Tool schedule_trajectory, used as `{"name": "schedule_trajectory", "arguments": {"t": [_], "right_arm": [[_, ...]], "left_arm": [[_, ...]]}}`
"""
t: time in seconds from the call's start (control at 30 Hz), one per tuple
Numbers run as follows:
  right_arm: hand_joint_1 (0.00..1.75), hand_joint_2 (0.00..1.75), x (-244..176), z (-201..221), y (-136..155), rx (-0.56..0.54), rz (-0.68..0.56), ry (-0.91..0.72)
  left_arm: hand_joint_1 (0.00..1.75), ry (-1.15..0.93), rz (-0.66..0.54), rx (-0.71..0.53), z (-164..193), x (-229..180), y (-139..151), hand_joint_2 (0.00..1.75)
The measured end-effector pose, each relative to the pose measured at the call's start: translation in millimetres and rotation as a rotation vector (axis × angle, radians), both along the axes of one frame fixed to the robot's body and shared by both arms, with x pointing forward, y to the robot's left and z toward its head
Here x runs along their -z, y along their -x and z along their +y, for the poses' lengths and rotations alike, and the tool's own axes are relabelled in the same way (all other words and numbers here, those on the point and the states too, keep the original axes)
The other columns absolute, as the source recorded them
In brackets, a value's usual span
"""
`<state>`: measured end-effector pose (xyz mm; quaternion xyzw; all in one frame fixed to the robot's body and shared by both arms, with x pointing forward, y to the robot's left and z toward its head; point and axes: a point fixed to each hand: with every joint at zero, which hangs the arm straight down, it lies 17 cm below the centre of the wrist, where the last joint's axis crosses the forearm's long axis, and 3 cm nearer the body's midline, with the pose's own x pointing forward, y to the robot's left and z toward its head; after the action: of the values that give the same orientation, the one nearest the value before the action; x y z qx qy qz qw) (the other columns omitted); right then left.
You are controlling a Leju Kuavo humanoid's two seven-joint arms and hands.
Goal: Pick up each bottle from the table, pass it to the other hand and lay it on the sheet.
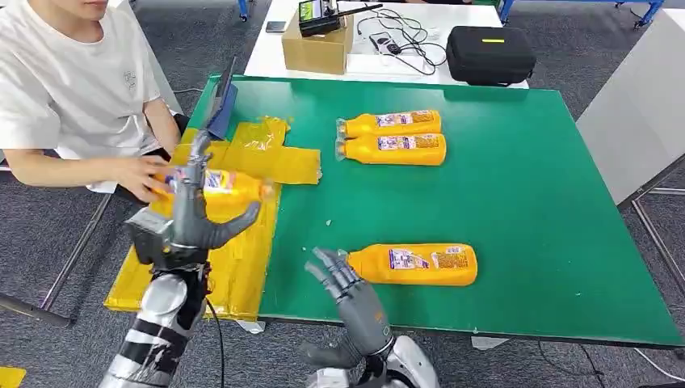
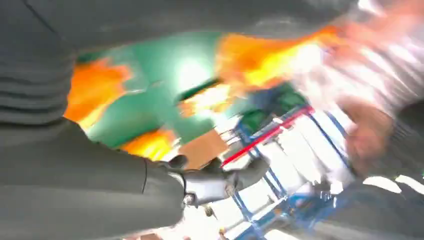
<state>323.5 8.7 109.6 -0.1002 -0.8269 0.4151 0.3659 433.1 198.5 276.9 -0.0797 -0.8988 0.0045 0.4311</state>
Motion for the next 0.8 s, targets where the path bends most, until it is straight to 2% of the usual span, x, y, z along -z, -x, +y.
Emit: {"name": "schedule_trajectory", "arguments": {"t": [0.1, 0.2, 0.33, 0.63, 0.8], "right_arm": [[0.00, 1.75, 31.9, -57.7, -24.2, 0.149, -0.044, 0.232], [0.00, 1.75, 43.0, -123.2, -46.1, 0.281, -0.073, 0.368], [0.00, 1.75, 51.7, -175.8, -66.6, 0.349, -0.048, 0.463], [0.00, 1.75, 57.4, -196.6, -113.4, 0.348, 0.010, 0.565], [0.00, 1.75, 75.8, -199.9, -126.9, 0.367, 0.099, 0.618]], "left_arm": [[0.00, 0.065, -0.016, -0.031, 19.6, 0.1, 32.3, 1.75], [0.00, 0.098, -0.020, -0.042, 28.5, 5.6, 63.5, 1.75], [0.00, 0.097, -0.042, -0.044, 27.5, 3.5, 87.3, 1.75], [0.00, 0.059, -0.040, -0.028, 14.1, 2.9, 89.9, 1.75], [0.00, 0.060, -0.036, -0.025, 11.7, 3.1, 89.8, 1.75]]}}
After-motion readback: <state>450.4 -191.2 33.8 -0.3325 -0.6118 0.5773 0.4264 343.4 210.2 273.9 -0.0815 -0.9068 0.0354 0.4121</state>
